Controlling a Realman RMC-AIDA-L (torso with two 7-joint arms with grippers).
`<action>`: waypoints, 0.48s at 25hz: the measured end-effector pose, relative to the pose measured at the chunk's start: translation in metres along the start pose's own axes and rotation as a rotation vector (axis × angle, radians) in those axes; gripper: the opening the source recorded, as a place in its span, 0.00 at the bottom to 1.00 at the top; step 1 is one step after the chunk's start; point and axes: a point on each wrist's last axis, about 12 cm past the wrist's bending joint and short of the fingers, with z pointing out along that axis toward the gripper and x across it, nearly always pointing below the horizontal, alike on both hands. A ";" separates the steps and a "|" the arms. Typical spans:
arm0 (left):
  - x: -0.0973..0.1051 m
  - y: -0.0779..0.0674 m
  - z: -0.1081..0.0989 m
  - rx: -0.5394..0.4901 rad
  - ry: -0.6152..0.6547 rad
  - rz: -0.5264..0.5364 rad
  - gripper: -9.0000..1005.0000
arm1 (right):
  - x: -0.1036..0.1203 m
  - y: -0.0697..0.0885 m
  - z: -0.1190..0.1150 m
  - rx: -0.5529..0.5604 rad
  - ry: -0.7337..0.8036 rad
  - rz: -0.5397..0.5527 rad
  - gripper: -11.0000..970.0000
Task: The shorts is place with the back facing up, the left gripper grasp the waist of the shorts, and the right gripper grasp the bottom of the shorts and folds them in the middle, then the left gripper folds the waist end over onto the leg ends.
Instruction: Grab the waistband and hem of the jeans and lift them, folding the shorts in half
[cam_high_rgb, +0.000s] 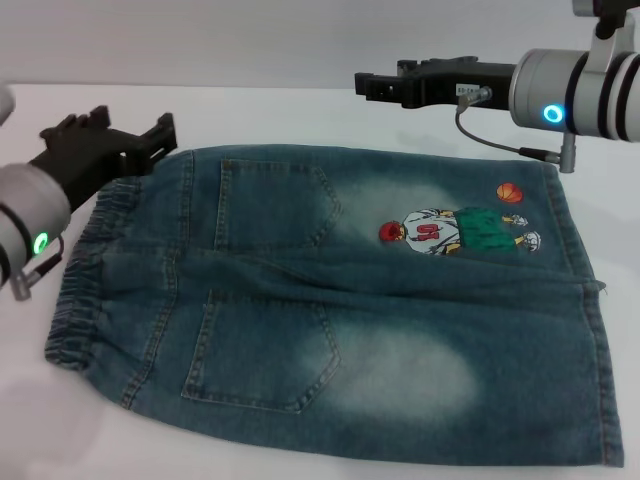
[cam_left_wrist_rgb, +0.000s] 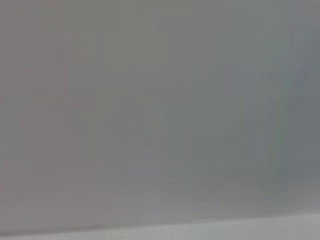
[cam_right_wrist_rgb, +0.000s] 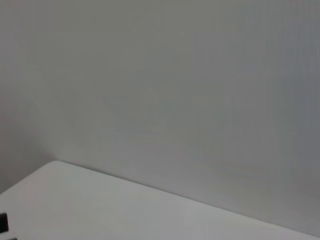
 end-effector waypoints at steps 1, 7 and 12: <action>-0.006 -0.001 0.000 0.007 0.054 0.008 0.77 | 0.000 0.000 0.000 0.006 0.000 -0.003 0.71; -0.021 -0.017 -0.008 0.051 0.184 0.090 0.77 | -0.016 -0.003 0.001 0.111 -0.082 -0.186 0.71; -0.023 -0.020 -0.010 0.066 0.204 0.101 0.77 | -0.053 0.003 0.003 0.294 -0.246 -0.375 0.71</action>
